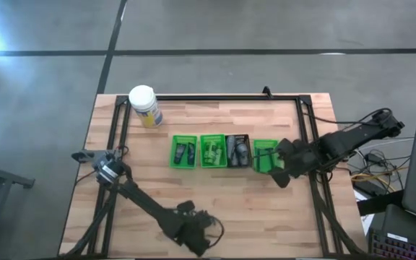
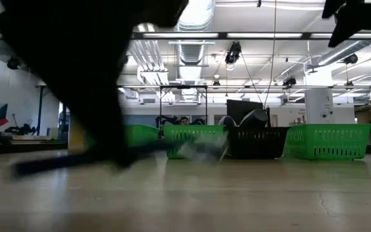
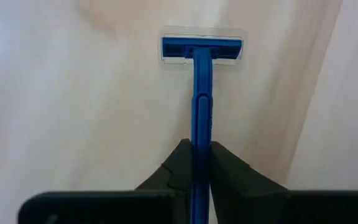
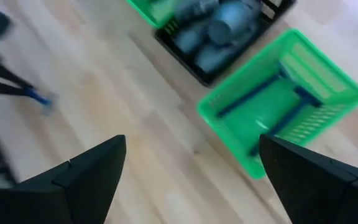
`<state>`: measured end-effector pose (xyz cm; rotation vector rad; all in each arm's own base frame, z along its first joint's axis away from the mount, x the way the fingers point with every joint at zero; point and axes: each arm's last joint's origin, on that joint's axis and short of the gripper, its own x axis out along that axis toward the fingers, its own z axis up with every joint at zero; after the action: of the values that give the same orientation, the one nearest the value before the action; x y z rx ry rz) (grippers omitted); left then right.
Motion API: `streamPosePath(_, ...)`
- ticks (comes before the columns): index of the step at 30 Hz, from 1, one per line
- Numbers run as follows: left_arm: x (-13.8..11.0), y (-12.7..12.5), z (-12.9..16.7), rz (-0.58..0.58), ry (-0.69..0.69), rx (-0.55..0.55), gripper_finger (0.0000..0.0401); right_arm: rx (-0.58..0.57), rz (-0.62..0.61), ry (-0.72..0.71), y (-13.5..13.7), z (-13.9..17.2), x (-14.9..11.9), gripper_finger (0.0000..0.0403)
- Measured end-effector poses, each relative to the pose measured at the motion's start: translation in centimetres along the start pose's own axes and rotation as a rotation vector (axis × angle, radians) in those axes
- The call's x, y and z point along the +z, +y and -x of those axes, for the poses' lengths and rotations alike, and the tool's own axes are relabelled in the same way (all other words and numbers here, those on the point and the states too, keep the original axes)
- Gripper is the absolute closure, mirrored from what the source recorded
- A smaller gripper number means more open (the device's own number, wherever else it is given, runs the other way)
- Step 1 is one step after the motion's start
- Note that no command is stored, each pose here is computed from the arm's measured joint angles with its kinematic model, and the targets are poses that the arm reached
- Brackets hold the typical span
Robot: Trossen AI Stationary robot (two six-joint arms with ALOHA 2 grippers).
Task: Pick & Place Travel size toiletries
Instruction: Put the blue razor into the right green bin
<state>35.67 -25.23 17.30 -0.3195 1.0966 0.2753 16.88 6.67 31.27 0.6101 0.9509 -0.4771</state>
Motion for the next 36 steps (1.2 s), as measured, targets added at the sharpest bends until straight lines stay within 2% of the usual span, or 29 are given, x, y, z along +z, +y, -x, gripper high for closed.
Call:
streamPosePath(5, 3.4, 2.2, 3.0, 0.028, -0.147, 0.025, 0.0367, 0.121, -0.066, -0.072, -0.8, 1.8, 0.3, 0.0039)
streamPosePath(8, 5.1, 4.3, 5.1, 0.076, -0.242, 0.057, 0.0366, 0.138, -0.11, -0.117, -1.4, 2.5, 0.4, 0.0039)
streamPosePath(10, 6.2, 5.8, 6.9, 0.132, -0.324, 0.038, 0.0365, 0.141, -0.124, -0.151, -1.7, 2.8, 0.4, 0.0039)
streamPosePath(14, 7.9, 8.8, 10.2, 0.266, -0.534, -0.143, 0.0364, 0.192, -0.13, -0.23, -1.5, 3.4, 0.8, 0.0039)
streamPosePath(20, 8.8, 14.0, 13.8, 0.42, -0.968, -0.546, 0.0363, 0.383, -0.038, -0.389, 0.9, 4.1, 2.2, 0.0039)
streamPosePath(23, 8.4, 16.4, 14.1, 0.478, -1.123, -0.624, 0.0363, 0.461, -0.001, -0.47, 2.1, 4.3, 3.0, 0.0039)
streamPosePath(26, 8.4, 17.6, 13.9, 0.501, -1.171, -0.634, 0.0363, 0.495, -0.012, -0.53, 3.0, 4.0, 3.9, 0.0039)
streamPosePath(29, 9.1, 18.1, 14.0, 0.479, -1.171, -0.666, 0.0364, 0.474, -0.018, -0.566, 3.6, 2.9, 5.1, 0.0039)
streamPosePath(36, 11.8, 19.1, 15.0, 0.312, -1.131, -0.805, 0.0363, 0.457, -0.08, -0.571, 3.9, 0.1, 7.9, 0.0039)
